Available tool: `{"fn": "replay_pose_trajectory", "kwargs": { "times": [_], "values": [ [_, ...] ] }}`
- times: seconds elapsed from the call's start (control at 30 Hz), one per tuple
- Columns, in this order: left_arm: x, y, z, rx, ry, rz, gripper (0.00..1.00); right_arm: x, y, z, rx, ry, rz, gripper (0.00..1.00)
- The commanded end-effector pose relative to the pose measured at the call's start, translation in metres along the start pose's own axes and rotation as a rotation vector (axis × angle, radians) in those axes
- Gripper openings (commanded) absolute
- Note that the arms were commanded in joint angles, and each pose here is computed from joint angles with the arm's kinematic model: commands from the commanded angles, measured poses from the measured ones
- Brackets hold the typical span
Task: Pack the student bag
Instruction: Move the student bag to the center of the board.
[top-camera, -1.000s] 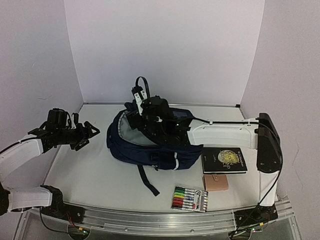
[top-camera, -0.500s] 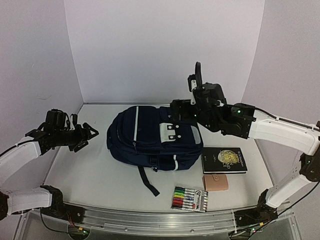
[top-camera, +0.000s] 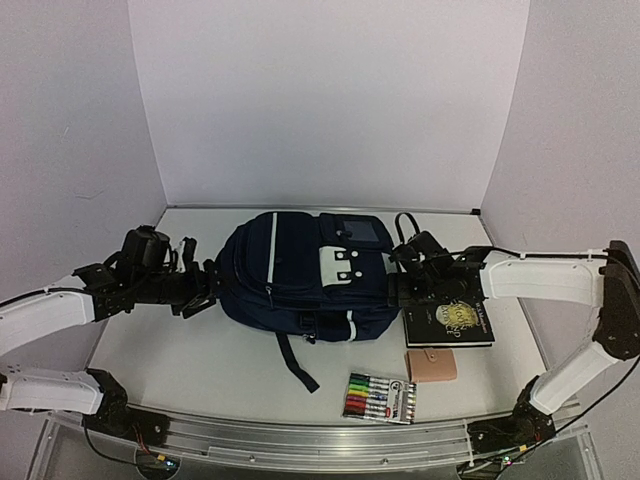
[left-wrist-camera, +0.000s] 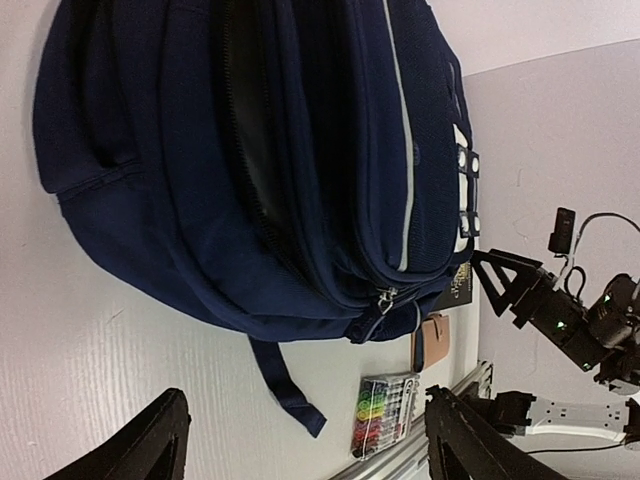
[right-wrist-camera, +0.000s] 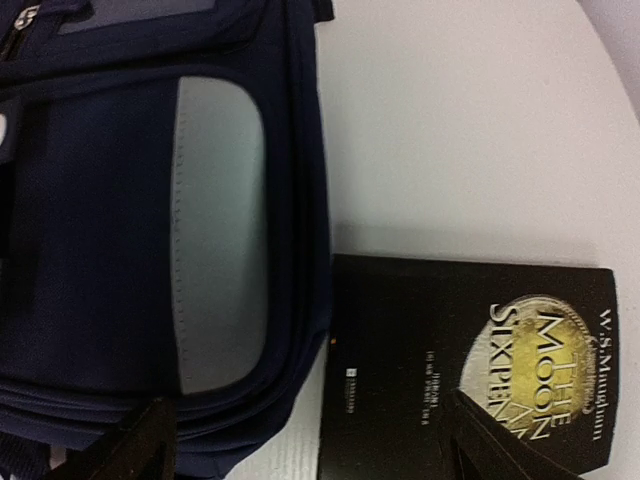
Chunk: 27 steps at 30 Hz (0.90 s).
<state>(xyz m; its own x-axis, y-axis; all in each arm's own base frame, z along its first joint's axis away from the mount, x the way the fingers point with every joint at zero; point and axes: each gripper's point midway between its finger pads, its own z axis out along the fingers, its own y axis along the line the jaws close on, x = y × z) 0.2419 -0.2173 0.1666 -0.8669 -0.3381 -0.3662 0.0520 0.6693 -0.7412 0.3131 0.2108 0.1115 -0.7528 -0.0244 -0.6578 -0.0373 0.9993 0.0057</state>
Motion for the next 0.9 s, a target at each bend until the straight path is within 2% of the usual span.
{"fn": "replay_pose_trajectory", "kwargs": {
  "times": [0.0,0.17,0.3,0.6,0.67,0.77,0.87],
  "values": [
    [-0.006,-0.034,0.019,0.131,-0.019,0.008,0.80,0.005,0.039,0.002,-0.191,0.037,0.019,0.86],
    [0.000,-0.046,0.049,0.168,0.022,0.023,0.80,-0.010,0.063,0.017,-0.231,0.004,0.026,0.88],
    [-0.002,-0.048,0.066,0.181,0.027,0.034,0.81,-0.038,0.080,0.038,-0.190,-0.067,0.027,0.89],
    [-0.040,-0.043,0.090,0.090,-0.104,0.131,0.86,-0.113,0.116,0.045,-0.195,-0.254,-0.013,0.87],
    [-0.049,-0.048,0.093,0.092,-0.117,0.141,0.86,-0.123,0.114,0.038,-0.179,-0.278,-0.030,0.88],
    [-0.053,-0.053,0.090,0.088,-0.119,0.161,0.87,-0.119,0.087,0.028,-0.083,-0.273,-0.010,0.98],
    [-0.053,-0.050,0.082,0.081,-0.122,0.164,0.90,-0.099,0.055,0.021,0.015,-0.224,0.009,0.98]
  ]
}}
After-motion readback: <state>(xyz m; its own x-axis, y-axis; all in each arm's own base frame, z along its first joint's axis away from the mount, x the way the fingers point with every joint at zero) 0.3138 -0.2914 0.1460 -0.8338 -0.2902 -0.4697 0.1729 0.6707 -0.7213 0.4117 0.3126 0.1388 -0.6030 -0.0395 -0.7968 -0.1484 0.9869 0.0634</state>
